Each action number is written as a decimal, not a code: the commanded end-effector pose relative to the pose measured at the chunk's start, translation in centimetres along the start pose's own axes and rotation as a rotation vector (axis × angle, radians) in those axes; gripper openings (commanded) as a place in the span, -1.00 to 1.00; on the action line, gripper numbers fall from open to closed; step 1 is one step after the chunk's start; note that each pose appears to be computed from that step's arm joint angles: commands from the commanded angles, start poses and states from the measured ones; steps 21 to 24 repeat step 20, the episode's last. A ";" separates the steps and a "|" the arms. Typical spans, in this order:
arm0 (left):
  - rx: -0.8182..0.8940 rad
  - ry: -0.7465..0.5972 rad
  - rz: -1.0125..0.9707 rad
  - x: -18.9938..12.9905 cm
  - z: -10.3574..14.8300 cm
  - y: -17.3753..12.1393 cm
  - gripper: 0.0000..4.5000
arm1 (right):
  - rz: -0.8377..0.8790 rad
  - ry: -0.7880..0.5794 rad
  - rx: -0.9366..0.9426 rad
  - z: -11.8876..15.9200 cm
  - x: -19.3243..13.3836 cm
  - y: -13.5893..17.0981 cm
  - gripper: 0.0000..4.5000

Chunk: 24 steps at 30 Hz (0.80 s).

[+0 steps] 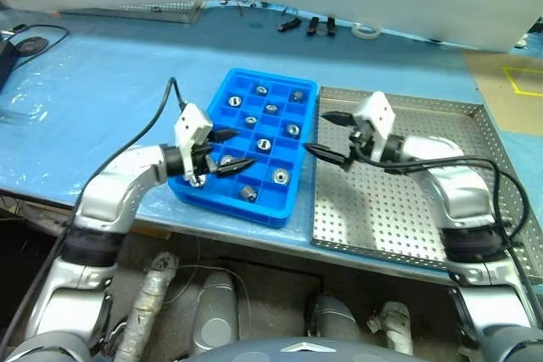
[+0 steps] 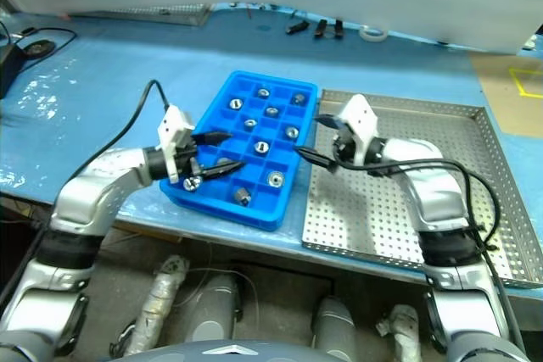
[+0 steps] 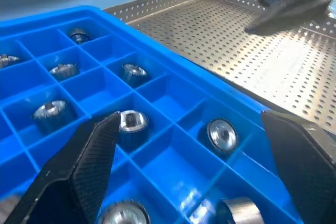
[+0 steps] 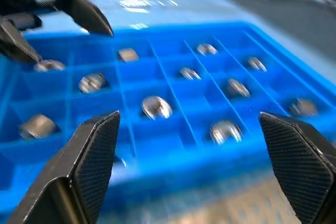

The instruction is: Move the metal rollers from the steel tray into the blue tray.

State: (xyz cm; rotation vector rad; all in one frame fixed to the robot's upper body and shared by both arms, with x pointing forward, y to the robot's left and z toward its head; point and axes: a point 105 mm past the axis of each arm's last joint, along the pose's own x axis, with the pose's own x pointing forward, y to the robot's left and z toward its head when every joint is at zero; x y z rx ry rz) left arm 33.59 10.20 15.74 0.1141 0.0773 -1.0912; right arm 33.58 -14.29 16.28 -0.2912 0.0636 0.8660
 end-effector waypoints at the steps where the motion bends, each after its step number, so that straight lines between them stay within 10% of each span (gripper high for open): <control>1: 0.051 -0.041 -0.042 2.5 1.0 0.3 1.00 | -0.187 -0.049 0.005 0.6 -2.8 -1.9 0.98; 24: 0.084 -0.027 -0.244 6.4 0.6 -0.4 1.00 | -0.396 -0.027 0.075 -1.6 -6.1 -1.3 0.98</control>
